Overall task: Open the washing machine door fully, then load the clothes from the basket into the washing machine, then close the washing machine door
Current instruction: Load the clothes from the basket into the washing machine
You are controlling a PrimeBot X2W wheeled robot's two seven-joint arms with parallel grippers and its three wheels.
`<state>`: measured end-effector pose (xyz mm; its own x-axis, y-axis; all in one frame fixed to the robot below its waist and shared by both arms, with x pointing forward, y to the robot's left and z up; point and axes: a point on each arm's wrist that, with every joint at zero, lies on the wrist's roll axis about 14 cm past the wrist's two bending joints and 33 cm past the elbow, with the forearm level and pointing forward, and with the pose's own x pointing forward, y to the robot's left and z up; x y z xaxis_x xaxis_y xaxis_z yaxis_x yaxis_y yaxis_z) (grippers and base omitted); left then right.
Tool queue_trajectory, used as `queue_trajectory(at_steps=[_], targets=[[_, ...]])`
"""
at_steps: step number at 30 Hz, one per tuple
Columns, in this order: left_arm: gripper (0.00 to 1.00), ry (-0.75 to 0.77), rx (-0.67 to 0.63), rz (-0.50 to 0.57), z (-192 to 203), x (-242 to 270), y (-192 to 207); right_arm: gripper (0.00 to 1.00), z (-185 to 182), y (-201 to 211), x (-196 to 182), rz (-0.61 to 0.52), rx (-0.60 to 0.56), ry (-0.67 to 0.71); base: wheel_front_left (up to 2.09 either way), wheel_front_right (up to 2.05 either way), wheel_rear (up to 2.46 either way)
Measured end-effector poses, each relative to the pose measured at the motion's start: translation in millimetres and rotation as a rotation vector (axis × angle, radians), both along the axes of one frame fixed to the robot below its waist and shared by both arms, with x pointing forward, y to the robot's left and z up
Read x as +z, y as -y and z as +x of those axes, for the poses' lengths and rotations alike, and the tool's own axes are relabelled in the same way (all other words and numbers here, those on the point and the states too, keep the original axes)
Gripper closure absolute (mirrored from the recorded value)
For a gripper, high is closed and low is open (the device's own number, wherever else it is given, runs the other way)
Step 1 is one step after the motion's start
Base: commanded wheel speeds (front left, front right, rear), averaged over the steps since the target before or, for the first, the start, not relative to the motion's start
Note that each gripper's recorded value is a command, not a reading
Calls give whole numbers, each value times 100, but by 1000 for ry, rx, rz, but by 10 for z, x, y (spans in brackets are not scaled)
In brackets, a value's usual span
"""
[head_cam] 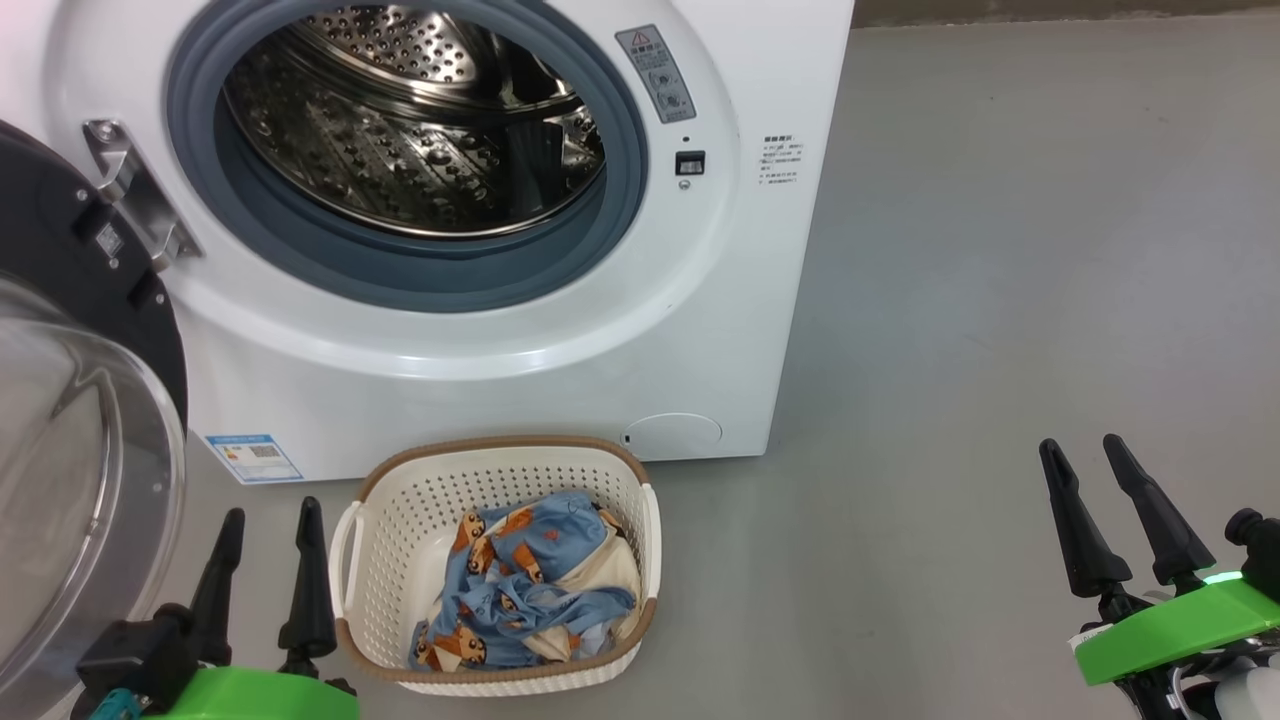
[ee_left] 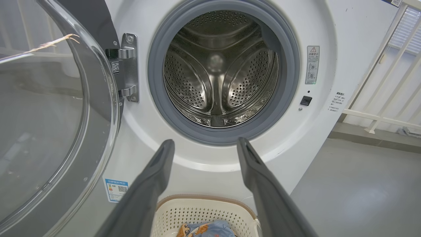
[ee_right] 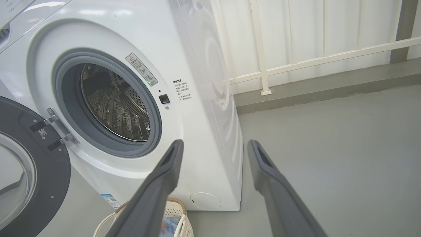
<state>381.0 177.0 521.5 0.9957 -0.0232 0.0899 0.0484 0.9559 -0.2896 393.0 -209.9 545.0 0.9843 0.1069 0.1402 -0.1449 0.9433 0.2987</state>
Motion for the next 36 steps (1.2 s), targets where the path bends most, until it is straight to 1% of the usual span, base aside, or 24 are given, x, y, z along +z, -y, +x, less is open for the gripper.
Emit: queue_trajectory(at_steps=[20,36], targets=[[0,-5,6,-1,17,-23,-18,0,14,-5,-32,0,1,-9,61,-61,0],[0,-9,10,0,31,-39,-23,0,29,-20,-61,0,6,-17,3,-3,0]])
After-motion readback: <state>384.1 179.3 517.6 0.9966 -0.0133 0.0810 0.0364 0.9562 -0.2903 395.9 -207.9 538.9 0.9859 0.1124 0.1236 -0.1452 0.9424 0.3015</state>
